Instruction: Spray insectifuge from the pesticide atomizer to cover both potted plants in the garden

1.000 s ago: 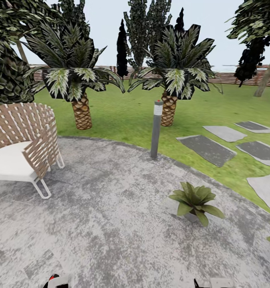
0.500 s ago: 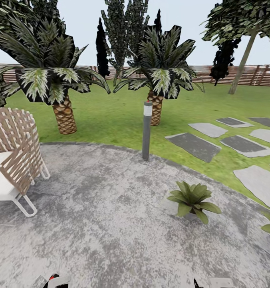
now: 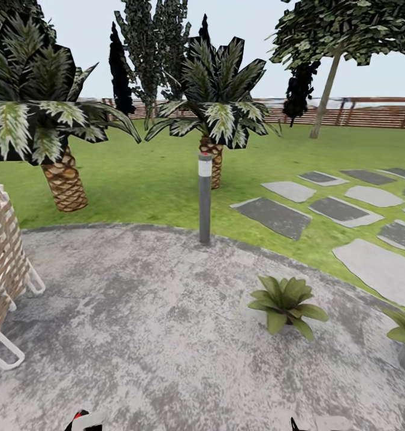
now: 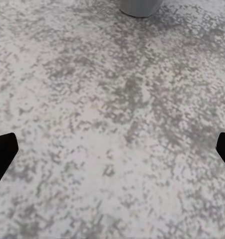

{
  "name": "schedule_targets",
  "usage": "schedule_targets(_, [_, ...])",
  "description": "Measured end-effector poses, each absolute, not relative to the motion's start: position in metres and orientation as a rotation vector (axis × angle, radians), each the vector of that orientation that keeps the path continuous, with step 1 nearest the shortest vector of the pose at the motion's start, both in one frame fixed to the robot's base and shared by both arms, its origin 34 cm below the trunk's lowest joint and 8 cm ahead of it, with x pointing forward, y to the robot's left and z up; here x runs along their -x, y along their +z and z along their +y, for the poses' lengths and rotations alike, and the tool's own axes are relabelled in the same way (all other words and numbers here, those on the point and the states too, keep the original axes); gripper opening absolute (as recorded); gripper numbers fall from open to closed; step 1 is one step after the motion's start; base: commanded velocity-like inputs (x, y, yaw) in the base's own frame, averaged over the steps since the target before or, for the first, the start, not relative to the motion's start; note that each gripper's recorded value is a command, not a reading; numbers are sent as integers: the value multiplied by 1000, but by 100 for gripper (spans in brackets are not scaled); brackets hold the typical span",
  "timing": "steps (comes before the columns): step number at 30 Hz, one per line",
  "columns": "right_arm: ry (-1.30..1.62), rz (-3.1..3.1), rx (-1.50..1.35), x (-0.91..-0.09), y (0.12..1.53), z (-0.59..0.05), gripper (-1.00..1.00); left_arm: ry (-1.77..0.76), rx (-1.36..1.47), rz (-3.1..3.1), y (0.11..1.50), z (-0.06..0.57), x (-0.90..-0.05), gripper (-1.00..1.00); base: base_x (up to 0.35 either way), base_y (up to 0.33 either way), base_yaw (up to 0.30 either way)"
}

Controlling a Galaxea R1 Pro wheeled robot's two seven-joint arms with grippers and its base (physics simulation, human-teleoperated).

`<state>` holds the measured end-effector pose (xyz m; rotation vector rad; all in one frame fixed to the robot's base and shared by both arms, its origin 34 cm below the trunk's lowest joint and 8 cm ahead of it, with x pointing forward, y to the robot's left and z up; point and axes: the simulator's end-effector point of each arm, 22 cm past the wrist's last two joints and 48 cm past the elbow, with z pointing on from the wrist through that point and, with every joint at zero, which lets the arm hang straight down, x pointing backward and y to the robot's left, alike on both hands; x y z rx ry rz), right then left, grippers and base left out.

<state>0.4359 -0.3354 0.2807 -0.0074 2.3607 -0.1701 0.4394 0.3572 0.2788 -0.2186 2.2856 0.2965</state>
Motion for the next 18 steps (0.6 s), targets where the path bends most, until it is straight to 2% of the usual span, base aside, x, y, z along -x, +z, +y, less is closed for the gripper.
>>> schedule_targets(18, [-170, 2361, 7, -436, 281, -335, 100, 297, 219, 2286, 279, 357, -439, -100, 192, 284, -268])
